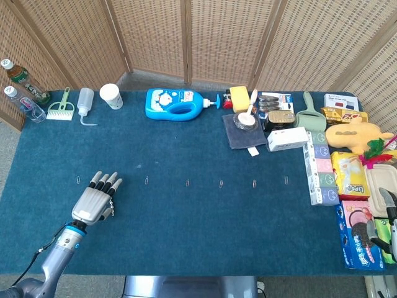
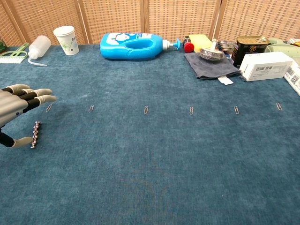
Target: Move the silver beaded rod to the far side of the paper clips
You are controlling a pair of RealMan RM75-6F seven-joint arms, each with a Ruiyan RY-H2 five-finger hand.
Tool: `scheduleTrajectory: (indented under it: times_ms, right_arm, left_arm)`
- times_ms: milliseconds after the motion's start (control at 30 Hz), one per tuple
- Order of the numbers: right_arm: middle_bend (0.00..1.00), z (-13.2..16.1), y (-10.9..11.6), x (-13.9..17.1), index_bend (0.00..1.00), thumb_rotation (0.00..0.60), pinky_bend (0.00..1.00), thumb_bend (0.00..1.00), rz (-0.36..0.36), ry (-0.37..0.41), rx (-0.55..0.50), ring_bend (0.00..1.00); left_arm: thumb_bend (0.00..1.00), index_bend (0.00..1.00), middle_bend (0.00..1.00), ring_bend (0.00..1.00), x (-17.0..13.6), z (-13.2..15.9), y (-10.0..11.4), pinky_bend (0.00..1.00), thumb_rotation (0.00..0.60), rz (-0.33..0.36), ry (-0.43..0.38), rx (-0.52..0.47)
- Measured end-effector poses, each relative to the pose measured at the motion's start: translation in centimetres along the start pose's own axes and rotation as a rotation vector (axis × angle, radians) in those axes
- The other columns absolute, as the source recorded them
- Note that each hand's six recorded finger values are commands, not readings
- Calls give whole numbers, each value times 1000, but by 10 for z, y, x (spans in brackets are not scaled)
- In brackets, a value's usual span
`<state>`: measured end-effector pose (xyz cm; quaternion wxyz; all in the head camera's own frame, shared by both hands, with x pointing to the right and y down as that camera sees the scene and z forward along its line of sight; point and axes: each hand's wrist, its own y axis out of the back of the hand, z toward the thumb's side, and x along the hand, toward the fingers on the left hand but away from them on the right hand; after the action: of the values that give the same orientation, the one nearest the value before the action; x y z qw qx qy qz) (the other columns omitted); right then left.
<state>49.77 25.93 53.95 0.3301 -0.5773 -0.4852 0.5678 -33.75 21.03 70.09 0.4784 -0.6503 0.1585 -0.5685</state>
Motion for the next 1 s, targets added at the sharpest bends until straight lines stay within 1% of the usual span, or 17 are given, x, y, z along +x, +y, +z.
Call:
scheduleTrajectory:
  times_ms: [167,600,1000]
  right_arm:
    - [151,-1,1,1,0,600,161,500,-5,-3,-4,107]
    - [151,-3,2,3,0,600,161,499,-8,-7,-2,106]
    - [148,-6,2,5,0,600,160,500,-3,-20,3,106]
  left_arm:
    - [269,0,0,0,4,3,-1,20,507,-8,-1,0]
    - [269,0,0,0,13,7,3,20,507,4,-1,-9]
    - [269,0,0,0,28,19,7,20,508,16,-9,-32]
